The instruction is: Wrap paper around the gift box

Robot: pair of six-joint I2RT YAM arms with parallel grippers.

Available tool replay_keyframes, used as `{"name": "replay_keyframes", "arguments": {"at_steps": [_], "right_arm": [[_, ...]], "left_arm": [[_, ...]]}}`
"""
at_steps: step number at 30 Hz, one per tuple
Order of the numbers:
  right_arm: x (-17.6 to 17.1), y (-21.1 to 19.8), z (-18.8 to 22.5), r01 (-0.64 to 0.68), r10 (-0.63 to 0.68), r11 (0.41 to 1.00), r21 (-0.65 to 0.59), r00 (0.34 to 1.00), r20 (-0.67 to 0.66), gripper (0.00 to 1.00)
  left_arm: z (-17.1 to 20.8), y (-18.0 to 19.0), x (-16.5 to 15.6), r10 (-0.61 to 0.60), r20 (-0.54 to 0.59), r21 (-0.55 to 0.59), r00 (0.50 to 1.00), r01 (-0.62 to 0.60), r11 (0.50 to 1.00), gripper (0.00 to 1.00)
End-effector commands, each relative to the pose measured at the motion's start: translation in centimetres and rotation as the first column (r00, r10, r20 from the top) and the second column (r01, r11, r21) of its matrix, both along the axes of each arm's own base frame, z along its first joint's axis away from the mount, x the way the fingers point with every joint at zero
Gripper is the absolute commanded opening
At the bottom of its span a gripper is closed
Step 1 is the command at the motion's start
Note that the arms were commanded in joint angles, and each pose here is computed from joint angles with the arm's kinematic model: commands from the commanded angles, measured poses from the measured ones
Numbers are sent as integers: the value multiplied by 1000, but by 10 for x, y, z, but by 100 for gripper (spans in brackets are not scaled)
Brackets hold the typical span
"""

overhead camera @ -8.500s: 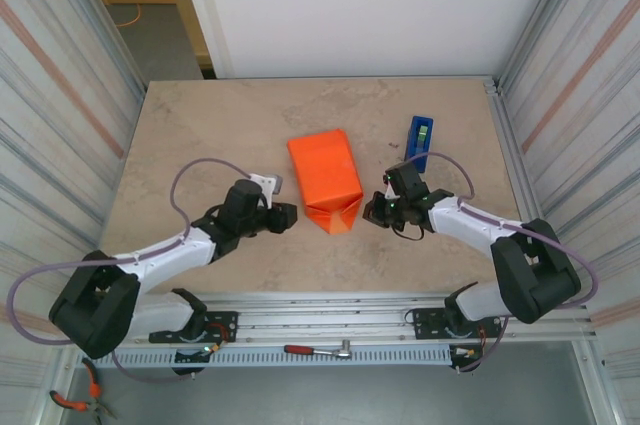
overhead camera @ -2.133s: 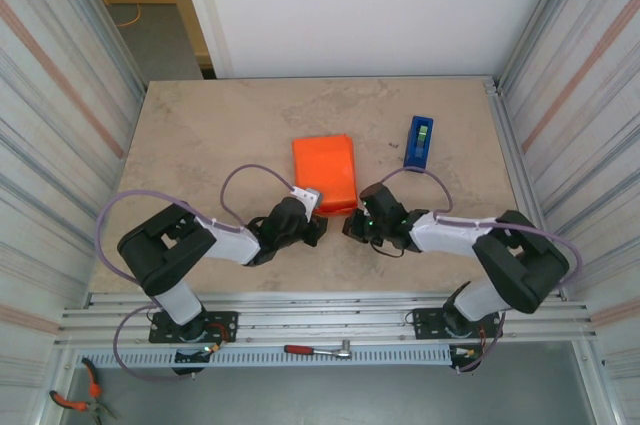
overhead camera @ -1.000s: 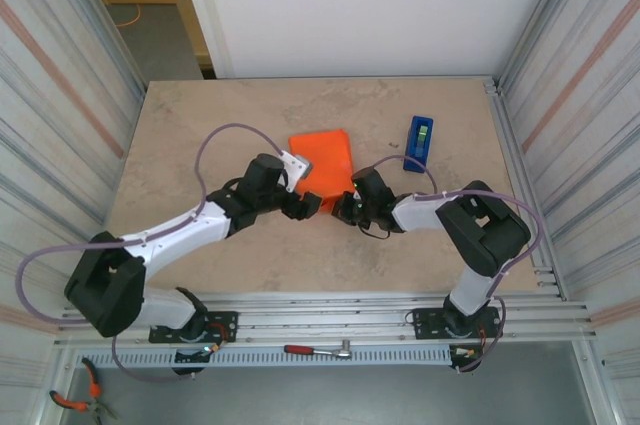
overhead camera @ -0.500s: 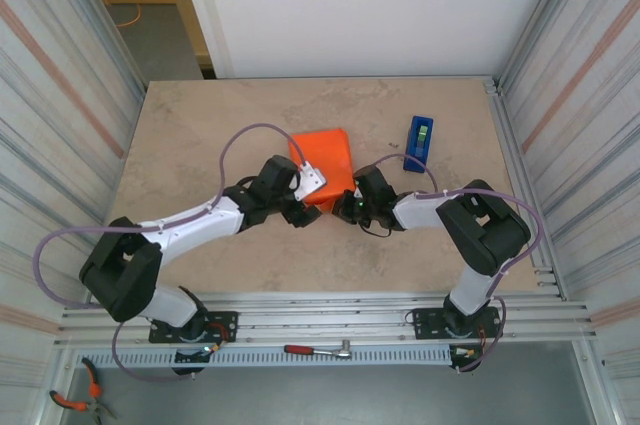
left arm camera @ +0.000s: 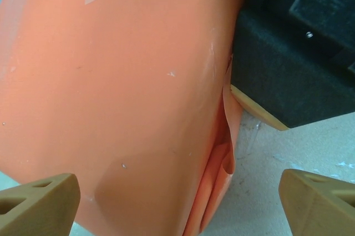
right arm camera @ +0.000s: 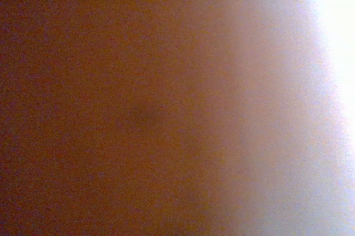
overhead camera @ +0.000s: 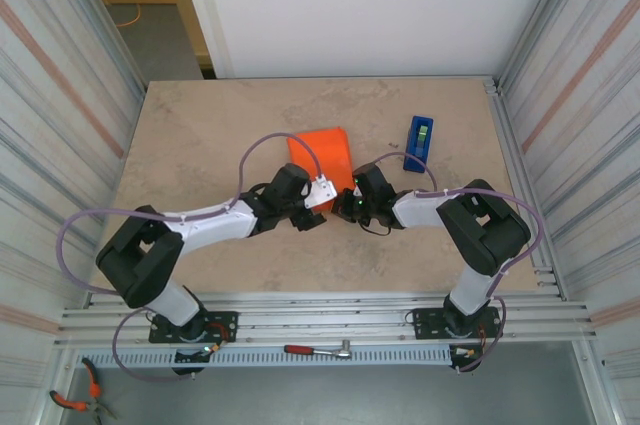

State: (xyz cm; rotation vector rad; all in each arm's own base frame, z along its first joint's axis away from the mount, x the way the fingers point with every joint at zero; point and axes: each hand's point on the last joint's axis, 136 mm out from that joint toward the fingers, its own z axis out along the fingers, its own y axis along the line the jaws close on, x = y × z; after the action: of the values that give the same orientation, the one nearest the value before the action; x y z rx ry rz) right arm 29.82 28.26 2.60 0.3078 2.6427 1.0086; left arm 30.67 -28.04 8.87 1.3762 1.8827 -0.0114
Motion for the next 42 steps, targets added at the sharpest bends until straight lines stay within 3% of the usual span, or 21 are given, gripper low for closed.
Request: {"name": "replay_keyframes", "arguments": {"at_steps": [1, 13, 26, 29, 37, 42], "right_arm": [[7, 3, 8, -14, 14, 1000, 5, 1000, 22, 0], [7, 2, 9, -14, 13, 1000, 5, 1000, 23, 0], [5, -4, 10, -3, 3, 1000, 1, 1000, 23, 0], [5, -9, 13, 9, -9, 1000, 5, 1000, 25, 0], [2, -47, 41, 51, -51, 999, 2, 997, 51, 0], [7, -109, 63, 151, -149, 988, -21, 986, 80, 0]], "left_arm": [[-4, 0, 6, -5, 49, 29, 999, 3, 1000, 93], [-16, -5, 16, 10, 43, 58, 999, -12, 998, 90], [-24, -7, 12, -11, -13, 91, 1000, 12, 996, 59], [-26, -8, 12, -10, -27, 94, 1000, 13, 996, 56], [-28, -9, 11, 1, -53, 92, 999, 4, 996, 57], [-28, -9, 11, 7, -55, 90, 998, -2, 996, 58]]}}
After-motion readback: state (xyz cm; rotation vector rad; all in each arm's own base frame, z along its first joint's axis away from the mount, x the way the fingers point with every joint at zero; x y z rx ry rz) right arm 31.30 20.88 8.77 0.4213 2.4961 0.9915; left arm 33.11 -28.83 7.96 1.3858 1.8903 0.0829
